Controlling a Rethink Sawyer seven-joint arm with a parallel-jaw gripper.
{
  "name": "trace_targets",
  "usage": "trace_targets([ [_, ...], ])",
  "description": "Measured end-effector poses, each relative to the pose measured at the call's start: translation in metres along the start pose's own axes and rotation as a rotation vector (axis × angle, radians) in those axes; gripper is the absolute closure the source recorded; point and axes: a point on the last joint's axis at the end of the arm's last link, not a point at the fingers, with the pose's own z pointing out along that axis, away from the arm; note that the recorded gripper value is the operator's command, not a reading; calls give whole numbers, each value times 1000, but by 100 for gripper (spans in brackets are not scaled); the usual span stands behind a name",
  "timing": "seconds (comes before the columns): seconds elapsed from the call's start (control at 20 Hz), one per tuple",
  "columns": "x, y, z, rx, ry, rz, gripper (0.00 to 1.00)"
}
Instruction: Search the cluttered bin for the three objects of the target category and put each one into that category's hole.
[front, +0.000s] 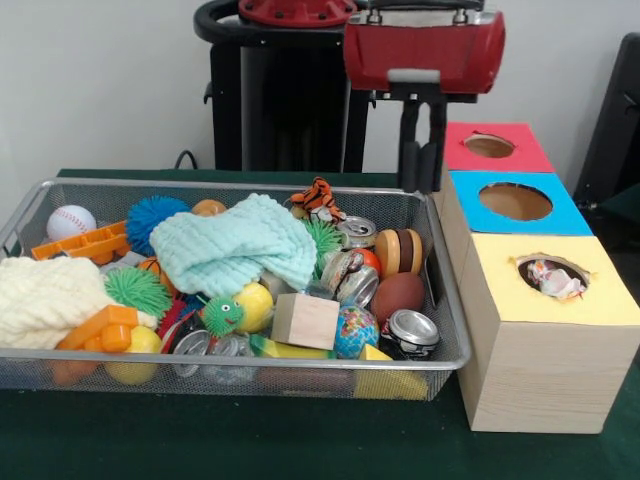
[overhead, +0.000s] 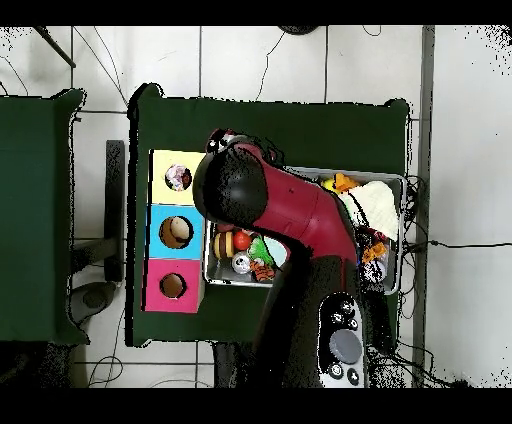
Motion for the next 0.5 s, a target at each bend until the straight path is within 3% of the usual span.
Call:
trace_targets([
  [0.25,0,-14,9,42,-6,-38,100],
  [0.5,-2,-20,18,58,-7,-55,100],
])
